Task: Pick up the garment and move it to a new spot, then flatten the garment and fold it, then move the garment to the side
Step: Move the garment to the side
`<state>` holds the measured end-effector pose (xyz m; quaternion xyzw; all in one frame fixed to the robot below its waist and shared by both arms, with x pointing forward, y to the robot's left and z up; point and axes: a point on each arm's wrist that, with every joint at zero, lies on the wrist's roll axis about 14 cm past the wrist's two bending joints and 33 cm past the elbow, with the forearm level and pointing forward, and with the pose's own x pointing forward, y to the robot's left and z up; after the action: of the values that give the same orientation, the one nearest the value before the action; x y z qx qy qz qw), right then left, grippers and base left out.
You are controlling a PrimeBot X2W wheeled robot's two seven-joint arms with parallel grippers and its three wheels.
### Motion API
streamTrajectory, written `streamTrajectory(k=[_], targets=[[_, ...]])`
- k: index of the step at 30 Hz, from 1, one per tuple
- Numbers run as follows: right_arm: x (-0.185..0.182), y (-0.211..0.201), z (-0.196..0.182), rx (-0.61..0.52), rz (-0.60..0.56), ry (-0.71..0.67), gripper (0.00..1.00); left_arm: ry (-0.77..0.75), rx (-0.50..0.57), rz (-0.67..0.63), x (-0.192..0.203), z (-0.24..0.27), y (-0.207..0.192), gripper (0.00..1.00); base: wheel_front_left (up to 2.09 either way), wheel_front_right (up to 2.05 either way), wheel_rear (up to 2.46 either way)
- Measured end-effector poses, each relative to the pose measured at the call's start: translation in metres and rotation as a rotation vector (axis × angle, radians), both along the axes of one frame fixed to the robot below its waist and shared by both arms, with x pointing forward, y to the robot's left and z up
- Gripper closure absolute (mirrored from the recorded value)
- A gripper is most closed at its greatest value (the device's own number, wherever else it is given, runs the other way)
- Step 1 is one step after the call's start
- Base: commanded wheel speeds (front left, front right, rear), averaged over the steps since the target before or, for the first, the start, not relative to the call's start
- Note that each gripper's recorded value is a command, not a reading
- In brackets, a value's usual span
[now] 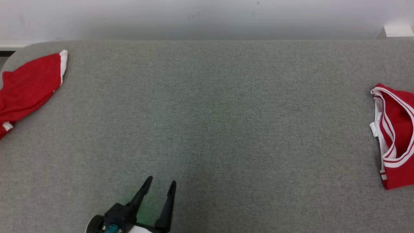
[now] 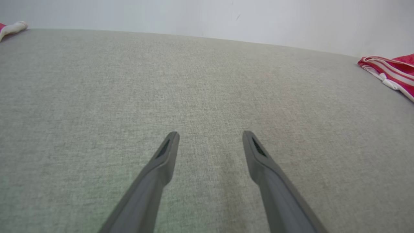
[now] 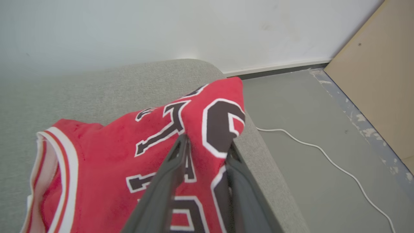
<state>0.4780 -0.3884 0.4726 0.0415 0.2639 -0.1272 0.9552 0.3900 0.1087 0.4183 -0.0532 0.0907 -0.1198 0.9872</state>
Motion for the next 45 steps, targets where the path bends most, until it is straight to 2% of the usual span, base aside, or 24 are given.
streamTrajectory(k=[4,10,12,16,20,25,30,37,40,45], targets=[[-0.002,-0.018,0.002,-0.090,-0.042,-0.001,0.00,0.000,0.001,0.008,0.000,0.000,0.003,0.00,0.00,0.00,0.00],[-0.021,-0.051,0.027,-0.230,-0.103,-0.028,0.00,-0.012,-0.002,0.026,-0.006,0.006,0.005,0.00,0.00,0.00,0.00],[-0.022,-0.047,0.038,-0.259,-0.090,-0.064,0.00,-0.027,-0.008,0.033,-0.007,0.012,0.006,0.00,0.00,0.00,0.00],[-0.019,-0.020,0.066,-0.282,-0.027,-0.220,0.00,-0.051,-0.018,0.042,-0.014,0.022,0.006,0.00,0.00,0.00,0.00],[-0.033,0.011,0.096,-0.314,0.055,-0.395,0.00,-0.078,-0.023,0.055,-0.024,0.032,0.008,0.00,0.00,0.00,0.00],[-0.070,0.056,0.110,-0.286,0.138,-0.592,0.00,-0.119,-0.023,0.087,-0.039,0.047,0.015,0.00,0.00,0.00,0.00],[-0.111,0.092,0.090,-0.210,0.155,-0.693,0.00,-0.154,-0.033,0.126,-0.048,0.058,0.024,0.00,0.00,0.00,0.00],[-0.147,0.148,0.046,-0.096,0.198,-0.654,0.00,-0.168,-0.031,0.151,-0.059,0.062,0.031,0.00,0.00,0.00,0.00],[-0.154,0.160,0.048,-0.060,0.193,-0.675,0.00,-0.171,-0.023,0.141,-0.061,0.062,0.029,0.00,0.00,0.00,0.00],[-0.169,0.166,0.029,-0.019,0.174,-0.623,0.00,-0.164,-0.013,0.117,-0.064,0.059,0.024,0.00,0.00,0.00,0.00]])
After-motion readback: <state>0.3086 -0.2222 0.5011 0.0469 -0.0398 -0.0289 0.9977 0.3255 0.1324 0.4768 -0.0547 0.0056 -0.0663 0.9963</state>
